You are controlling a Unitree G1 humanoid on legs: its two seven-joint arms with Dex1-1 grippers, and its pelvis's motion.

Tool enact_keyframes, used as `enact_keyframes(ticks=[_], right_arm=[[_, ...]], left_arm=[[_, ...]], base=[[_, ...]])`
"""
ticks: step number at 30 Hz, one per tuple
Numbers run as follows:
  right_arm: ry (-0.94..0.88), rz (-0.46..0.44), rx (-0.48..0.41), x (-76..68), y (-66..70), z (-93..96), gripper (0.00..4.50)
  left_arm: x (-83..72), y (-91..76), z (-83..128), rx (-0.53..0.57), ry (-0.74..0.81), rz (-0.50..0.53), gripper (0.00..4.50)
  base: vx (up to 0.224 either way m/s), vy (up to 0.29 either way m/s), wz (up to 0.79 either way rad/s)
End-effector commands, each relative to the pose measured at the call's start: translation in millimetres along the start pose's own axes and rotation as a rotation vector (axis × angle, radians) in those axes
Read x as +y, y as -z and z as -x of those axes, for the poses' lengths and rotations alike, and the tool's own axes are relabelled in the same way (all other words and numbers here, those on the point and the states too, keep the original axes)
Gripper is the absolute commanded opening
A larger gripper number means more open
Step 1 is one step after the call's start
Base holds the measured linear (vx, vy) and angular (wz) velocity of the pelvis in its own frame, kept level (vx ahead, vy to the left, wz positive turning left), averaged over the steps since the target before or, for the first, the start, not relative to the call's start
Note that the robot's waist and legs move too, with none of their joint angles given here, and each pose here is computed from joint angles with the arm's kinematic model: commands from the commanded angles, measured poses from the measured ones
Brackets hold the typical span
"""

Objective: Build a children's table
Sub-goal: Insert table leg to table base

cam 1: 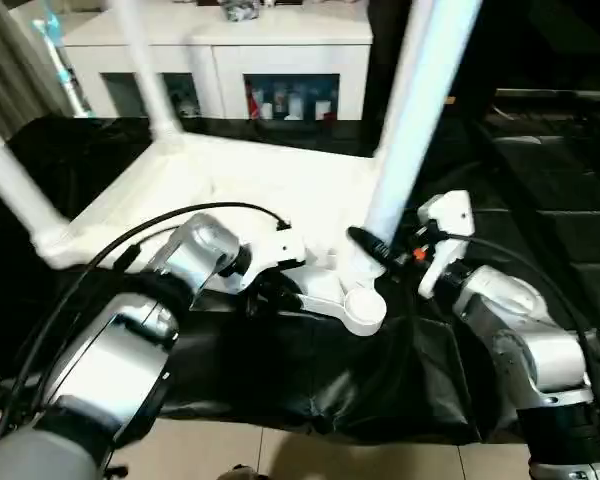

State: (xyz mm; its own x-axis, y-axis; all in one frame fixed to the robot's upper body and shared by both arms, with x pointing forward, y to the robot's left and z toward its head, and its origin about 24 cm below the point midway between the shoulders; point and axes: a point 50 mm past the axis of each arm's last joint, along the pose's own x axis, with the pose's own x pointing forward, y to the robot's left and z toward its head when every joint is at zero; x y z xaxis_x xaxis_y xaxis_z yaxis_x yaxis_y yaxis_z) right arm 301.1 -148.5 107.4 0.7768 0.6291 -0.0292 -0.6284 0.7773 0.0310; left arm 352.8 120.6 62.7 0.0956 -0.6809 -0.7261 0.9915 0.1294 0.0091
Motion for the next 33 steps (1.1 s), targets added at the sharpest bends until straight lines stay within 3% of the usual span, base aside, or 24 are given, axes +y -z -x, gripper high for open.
enact_keyframes(ticks=[1, 8, 13, 15, 19, 21, 26, 33], right_arm=[[0.028, -0.024, -0.018, -4.9, -4.4, -2.2, 1.91], [0.081, -0.037, 0.003, -10.1, -1.7, -4.2, 1.91], [0.084, -0.040, 0.006, -9.8, -1.2, -5.8, 1.91], [0.081, -0.049, 0.007, -8.8, -1.1, -8.5, 1.91], [0.075, -0.061, 0.006, -6.8, -0.8, -10.4, 1.91], [0.052, -0.088, 0.007, -2.0, 0.4, -12.2, 1.91], [-0.007, -0.070, 0.049, 7.0, 7.0, -11.3, 1.91], [0.010, -0.063, 0.058, 5.3, 8.6, -10.7, 1.90]], left_arm=[[-1.6, 32.4, 0.5, 0.040, -0.127, 0.166, 0.34], [-9.3, 43.5, 1.0, 0.091, -0.248, 0.194, 0.28], [-19.8, 36.1, -3.8, 0.018, -0.237, 0.162, 0.17], [-30.8, 19.7, -7.8, -0.085, -0.192, 0.018, 0.14], [-38.0, 15.5, -10.4, -0.112, -0.182, -0.024, 0.02], [-42.5, 15.5, -15.4, -0.113, -0.223, 0.024, 0.00], [-47.8, 10.6, -22.0, -0.244, -0.193, 0.122, 0.00], [-42.1, 19.4, -20.7, -0.179, -0.241, 0.068, 0.00]], base=[[0.000, 0.000, 0.00], [0.000, 0.000, 0.00], [0.000, 0.000, 0.00], [0.000, 0.000, 0.00], [0.000, 0.000, 0.00], [0.000, 0.000, 0.00], [0.000, 0.000, 0.00], [0.000, 0.000, 0.00]])
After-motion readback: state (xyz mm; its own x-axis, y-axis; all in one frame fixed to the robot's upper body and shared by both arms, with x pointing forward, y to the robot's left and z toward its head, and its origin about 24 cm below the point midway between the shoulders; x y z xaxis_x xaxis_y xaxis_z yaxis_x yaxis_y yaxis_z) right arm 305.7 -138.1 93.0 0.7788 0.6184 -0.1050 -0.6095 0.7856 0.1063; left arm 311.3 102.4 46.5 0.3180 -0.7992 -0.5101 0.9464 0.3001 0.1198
